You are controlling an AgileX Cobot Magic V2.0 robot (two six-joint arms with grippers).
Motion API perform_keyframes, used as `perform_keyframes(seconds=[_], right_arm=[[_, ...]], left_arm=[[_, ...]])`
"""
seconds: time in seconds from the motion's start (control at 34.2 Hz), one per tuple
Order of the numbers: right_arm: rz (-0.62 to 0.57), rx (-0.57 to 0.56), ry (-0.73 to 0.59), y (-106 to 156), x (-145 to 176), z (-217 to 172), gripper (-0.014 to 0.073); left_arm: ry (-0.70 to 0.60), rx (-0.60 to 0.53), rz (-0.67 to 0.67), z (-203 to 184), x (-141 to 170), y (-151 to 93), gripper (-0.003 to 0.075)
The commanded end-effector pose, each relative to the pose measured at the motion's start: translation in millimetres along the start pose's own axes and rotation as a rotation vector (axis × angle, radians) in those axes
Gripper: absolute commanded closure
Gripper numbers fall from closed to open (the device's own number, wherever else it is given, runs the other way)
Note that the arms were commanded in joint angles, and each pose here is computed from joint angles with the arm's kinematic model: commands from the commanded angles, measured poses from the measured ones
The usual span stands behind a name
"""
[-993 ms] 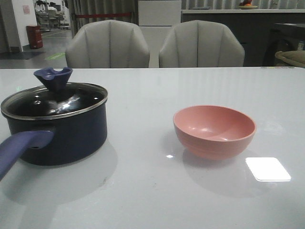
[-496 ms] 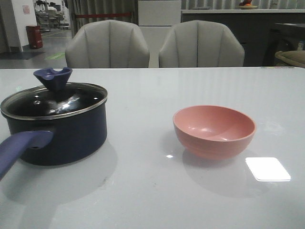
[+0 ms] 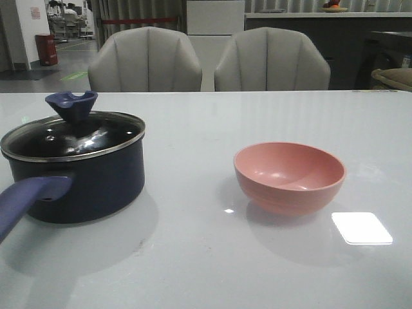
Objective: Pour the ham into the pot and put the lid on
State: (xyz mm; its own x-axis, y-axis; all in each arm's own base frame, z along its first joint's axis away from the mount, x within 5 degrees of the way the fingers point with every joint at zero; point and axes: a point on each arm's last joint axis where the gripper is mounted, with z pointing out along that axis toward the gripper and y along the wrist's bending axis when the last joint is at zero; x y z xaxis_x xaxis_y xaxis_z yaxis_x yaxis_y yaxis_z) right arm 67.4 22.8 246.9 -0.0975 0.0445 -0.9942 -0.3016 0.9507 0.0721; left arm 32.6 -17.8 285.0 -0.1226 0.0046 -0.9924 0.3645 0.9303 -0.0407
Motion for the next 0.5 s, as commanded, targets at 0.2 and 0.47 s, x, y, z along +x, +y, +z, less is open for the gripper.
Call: perform_keyframes(seconds=[0.2,0.47], right_arm=[[-0.001,0.017,-0.089,-1.0,-15.4,-1.1,0.0449],[-0.001,0.017,-0.089,-1.0,-15.4,-1.1,0.0449]], left_arm=[[-0.126,-0.139,0.046,10.6,10.1,10.1,0.0607],[-0.265,-0.299,-0.019,21.9,49.2,23.5,0.0607]])
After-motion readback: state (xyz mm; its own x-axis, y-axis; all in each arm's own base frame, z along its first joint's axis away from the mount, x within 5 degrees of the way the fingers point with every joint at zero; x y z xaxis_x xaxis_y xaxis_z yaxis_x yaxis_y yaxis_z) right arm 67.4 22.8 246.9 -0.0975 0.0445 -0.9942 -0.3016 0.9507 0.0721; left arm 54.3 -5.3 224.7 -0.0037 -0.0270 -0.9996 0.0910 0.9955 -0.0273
